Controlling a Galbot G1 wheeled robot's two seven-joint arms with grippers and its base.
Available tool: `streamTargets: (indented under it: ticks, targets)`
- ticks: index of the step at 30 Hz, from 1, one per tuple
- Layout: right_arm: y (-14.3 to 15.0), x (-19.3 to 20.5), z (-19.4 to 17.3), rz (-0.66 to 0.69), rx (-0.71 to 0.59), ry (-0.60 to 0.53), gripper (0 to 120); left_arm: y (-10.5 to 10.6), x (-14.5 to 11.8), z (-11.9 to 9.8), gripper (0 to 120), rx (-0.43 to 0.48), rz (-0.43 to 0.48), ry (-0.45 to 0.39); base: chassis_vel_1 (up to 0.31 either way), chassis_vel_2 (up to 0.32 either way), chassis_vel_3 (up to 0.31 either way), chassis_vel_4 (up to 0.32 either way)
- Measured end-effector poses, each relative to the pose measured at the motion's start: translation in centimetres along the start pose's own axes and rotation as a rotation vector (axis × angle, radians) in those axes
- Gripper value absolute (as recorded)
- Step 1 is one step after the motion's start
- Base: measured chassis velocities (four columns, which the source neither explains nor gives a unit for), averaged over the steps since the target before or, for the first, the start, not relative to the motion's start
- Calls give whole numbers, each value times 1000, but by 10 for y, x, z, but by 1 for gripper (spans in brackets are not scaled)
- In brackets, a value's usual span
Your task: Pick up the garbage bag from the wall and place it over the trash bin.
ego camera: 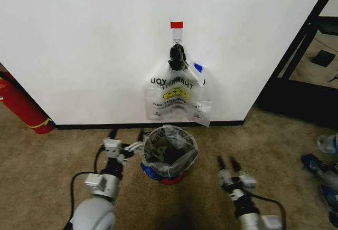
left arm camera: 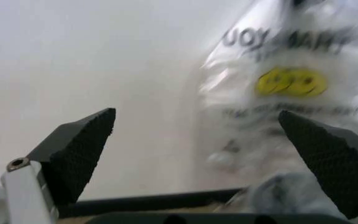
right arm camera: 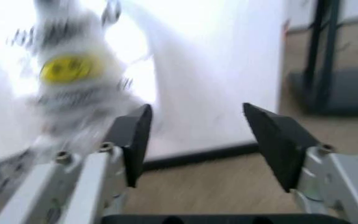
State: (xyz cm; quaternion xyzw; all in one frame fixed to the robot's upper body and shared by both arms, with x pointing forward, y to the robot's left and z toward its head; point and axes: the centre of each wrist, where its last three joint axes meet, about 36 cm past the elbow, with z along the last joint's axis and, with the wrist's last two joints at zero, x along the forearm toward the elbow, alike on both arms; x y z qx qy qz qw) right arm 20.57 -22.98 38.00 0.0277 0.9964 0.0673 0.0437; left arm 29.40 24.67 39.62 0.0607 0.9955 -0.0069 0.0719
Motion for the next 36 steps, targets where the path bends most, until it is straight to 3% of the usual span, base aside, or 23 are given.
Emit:
streamTargets:
  ticks: [5,7,11,21,36]
  targets:
    - [5,7,-24,30,45,-106,78,14,21,15,100,-34,-16,-4,0,0,0,0]
    - [10,7,-35,43,63,-142,90,17,20,19,100,-40,-35,-20,0,0,0,0]
    - [18,6,-45,55,72,-166,98,15,12,17,100,-38,-54,-50,0,0,0,0]
    - [38,4,-66,51,115,-203,100,17,7,8,100,-108,-22,-62,0,0,0,0]
    - [43,3,-75,57,121,-196,100,2,13,7,100,-79,-47,-51,0,0,0,0]
